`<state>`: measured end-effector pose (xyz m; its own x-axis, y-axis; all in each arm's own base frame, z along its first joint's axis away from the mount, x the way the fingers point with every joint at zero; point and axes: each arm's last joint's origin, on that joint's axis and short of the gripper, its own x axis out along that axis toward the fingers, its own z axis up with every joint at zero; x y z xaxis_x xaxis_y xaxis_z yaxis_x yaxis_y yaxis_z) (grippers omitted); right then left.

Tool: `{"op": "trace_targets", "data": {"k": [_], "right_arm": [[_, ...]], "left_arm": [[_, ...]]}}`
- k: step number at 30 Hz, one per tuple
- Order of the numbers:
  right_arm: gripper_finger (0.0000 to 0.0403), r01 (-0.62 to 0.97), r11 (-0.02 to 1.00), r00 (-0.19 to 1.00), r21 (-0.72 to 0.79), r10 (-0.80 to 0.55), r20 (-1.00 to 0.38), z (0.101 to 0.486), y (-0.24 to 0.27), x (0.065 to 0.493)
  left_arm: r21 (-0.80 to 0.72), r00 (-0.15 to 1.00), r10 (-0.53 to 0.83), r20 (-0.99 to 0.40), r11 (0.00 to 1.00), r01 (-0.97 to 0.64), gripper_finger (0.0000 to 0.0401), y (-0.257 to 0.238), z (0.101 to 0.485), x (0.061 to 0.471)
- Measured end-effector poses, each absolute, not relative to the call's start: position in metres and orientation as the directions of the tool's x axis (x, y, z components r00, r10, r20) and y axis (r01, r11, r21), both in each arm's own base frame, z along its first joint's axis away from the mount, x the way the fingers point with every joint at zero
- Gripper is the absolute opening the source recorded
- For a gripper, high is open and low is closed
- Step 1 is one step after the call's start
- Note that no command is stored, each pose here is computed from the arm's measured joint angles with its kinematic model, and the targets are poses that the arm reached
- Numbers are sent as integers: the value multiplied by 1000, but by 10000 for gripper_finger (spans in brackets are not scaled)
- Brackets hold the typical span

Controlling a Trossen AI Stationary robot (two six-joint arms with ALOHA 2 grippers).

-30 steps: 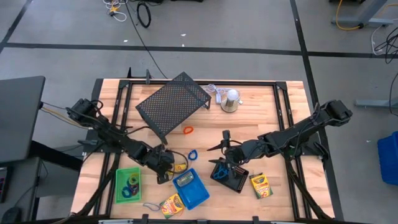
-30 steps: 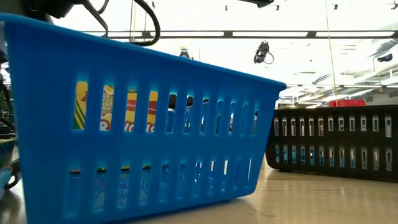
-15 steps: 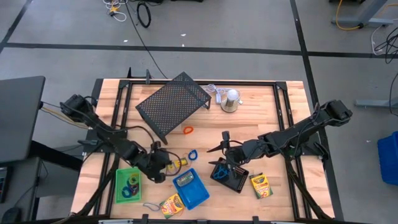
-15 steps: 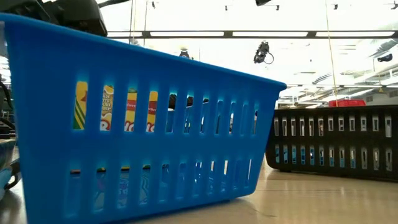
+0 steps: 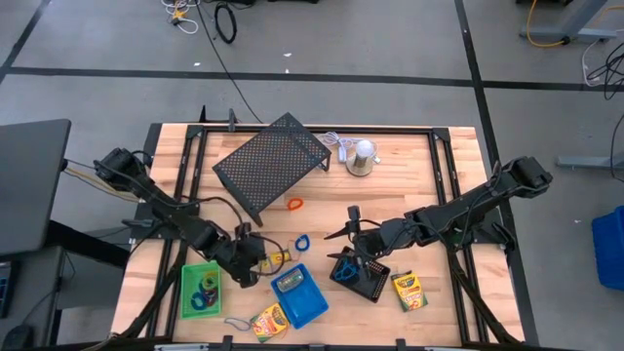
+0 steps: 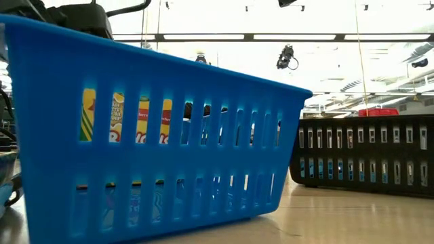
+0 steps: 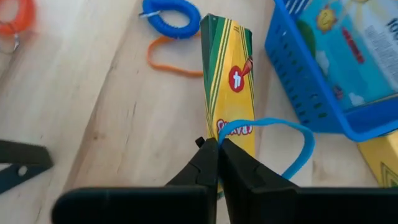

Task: Pick & Place Office Desk Supplies
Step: Put the blue rubber band into the black bin

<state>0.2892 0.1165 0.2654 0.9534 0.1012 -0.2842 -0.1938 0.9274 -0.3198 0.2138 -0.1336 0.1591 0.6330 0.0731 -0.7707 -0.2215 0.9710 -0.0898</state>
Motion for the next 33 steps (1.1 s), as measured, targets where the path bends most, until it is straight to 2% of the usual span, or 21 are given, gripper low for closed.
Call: {"op": "trace_targets", "data": {"k": [9, 12, 15, 19, 22, 26, 33], "right_arm": [[205, -193, 928, 953, -317, 101, -284, 265, 116, 289], [205, -193, 928, 953, -317, 101, -284, 265, 116, 289], [205, -193, 928, 953, -318, 101, -284, 265, 116, 289], [205, -194, 927, 953, -321, 101, -284, 265, 116, 289], [205, -194, 927, 953, -321, 101, -284, 265, 116, 289], [205, -197, 927, 953, -319, 104, -285, 265, 117, 289], [205, -198, 927, 952, -320, 103, -288, 265, 116, 289]], "left_arm": [[-64, 615, 108, -781, 966, -250, 98, -130, 157, 212], [-43, 622, 122, -773, 969, -244, 111, -130, 158, 213], [-28, 625, 128, -770, 972, -234, 87, -130, 158, 213], [-43, 625, 109, -773, 974, -222, 15, -131, 158, 213], [-83, 632, 47, -773, 981, -174, 13, -134, 159, 215], [-89, 635, 24, -772, 985, -146, 50, -137, 156, 219], [-25, 561, 80, -824, 984, -177, 145, -133, 132, 225]]}}
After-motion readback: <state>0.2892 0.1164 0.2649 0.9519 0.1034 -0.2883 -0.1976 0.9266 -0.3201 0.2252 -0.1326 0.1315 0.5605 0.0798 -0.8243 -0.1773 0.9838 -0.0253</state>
